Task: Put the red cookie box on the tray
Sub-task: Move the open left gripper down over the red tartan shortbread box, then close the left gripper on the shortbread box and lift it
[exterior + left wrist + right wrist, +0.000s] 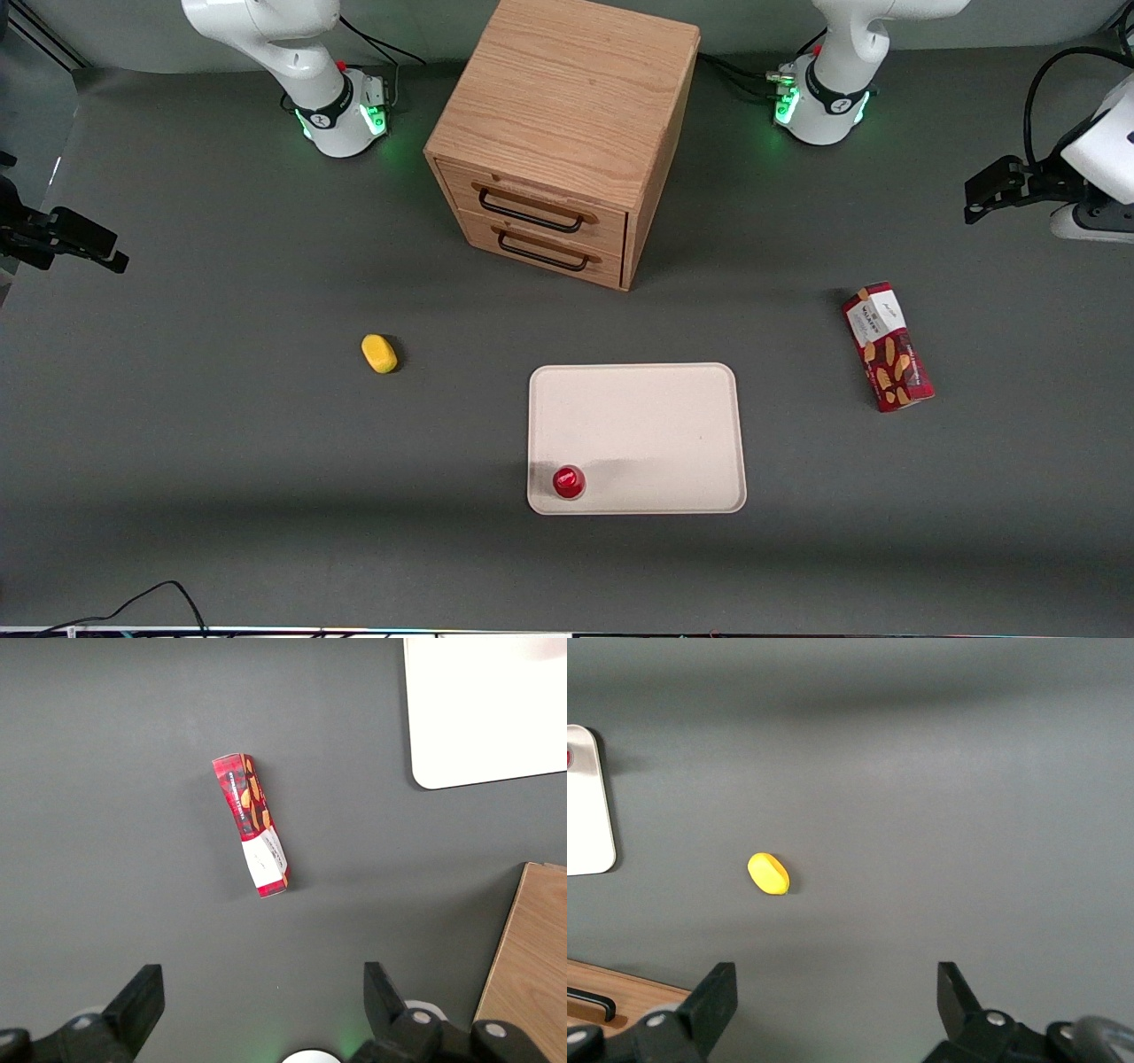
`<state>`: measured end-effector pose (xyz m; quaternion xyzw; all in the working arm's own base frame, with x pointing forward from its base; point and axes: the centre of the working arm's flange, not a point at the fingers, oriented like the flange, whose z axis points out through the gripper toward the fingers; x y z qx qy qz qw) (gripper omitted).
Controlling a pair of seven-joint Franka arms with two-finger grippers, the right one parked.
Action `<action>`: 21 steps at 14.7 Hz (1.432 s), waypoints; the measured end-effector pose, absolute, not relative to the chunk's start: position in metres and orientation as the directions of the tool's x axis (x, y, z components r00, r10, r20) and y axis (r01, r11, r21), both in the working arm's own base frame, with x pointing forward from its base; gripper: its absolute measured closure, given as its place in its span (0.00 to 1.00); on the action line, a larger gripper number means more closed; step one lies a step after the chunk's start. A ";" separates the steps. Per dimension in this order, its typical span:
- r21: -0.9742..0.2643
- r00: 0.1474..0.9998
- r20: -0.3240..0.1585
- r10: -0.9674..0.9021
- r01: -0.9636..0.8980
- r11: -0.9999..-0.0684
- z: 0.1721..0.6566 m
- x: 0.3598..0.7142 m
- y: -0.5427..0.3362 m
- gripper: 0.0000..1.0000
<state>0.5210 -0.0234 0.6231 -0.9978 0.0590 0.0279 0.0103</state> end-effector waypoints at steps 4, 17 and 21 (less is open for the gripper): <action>-0.016 0.990 -0.079 -0.120 -0.122 -0.992 0.620 0.520 -0.023 0.00; -0.043 0.989 -0.081 -0.127 -0.131 -0.991 0.434 0.577 -0.004 0.00; -0.039 0.995 -0.012 -0.101 -0.101 -0.994 0.341 0.572 0.017 0.00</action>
